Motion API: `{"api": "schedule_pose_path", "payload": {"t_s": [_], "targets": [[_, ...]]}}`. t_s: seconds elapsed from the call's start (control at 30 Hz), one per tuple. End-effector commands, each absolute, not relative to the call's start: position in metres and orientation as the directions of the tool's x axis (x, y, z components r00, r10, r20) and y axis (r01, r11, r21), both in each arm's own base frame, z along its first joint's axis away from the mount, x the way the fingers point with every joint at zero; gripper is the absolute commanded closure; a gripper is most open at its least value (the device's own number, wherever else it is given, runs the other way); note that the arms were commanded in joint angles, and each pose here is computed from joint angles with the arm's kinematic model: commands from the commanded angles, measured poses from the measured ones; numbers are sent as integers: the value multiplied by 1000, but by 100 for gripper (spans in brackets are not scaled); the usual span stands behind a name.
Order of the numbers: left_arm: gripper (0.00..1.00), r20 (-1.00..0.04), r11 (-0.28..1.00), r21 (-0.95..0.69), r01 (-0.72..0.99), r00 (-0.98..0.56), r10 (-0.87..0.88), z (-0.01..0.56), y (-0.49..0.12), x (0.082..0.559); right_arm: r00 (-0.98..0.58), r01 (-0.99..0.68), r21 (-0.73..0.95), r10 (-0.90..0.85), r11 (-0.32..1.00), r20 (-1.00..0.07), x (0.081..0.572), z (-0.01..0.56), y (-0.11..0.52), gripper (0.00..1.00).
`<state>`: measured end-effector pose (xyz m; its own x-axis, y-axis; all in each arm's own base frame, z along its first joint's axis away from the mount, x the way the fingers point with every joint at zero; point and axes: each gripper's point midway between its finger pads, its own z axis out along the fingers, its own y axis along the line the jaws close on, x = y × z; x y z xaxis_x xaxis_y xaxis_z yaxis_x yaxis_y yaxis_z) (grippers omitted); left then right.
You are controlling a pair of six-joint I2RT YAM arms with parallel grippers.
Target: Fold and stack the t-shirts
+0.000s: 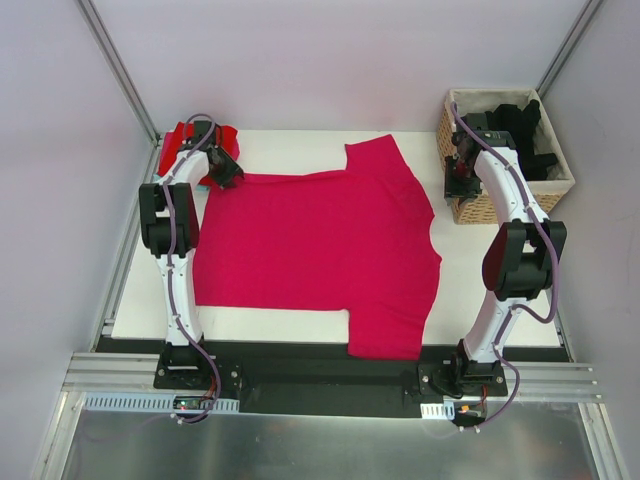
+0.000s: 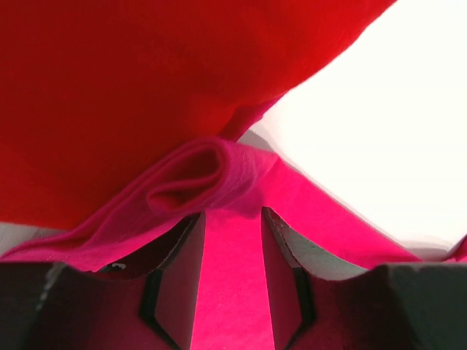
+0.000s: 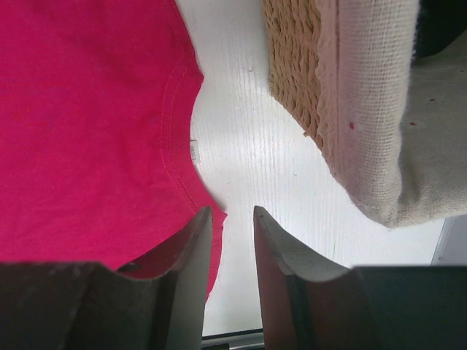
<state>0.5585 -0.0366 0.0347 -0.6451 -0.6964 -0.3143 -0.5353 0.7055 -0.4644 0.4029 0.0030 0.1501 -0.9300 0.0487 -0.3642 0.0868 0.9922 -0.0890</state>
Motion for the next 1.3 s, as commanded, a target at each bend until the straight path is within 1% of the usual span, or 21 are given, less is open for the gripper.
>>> {"api": "schedule_pose_path", "payload": {"t_s": [0.0, 0.43, 0.77, 0.9, 1.0, 1.13, 1.27], "targets": [[64, -336, 700, -465, -543, -623, -706, 40, -38, 570, -936, 81, -99, 41, 992, -351, 397, 154, -2, 68], [64, -343, 679, -494, -542, -596, -726, 48, -38, 585, -937, 78, -91, 41, 993, -346, 400, 150, 0, 68], [68, -369, 670, -493, -555, -564, -739, 58, -34, 590, -939, 78, -86, 44, 993, -340, 401, 148, 1, 68], [69, -361, 662, -498, -561, -560, -746, 53, -35, 593, -939, 78, -86, 44, 993, -340, 400, 148, 1, 68], [70, -360, 651, -510, -562, -548, -755, 54, -36, 599, -942, 77, -87, 44, 993, -333, 399, 146, 1, 68], [70, -384, 644, -549, -533, -524, -761, 66, -36, 617, -946, 75, -85, 44, 993, -321, 395, 143, 1, 68], [70, -377, 629, -579, -520, -513, -771, 64, -39, 631, -949, 73, -89, 42, 993, -312, 393, 141, 0, 68]]}}
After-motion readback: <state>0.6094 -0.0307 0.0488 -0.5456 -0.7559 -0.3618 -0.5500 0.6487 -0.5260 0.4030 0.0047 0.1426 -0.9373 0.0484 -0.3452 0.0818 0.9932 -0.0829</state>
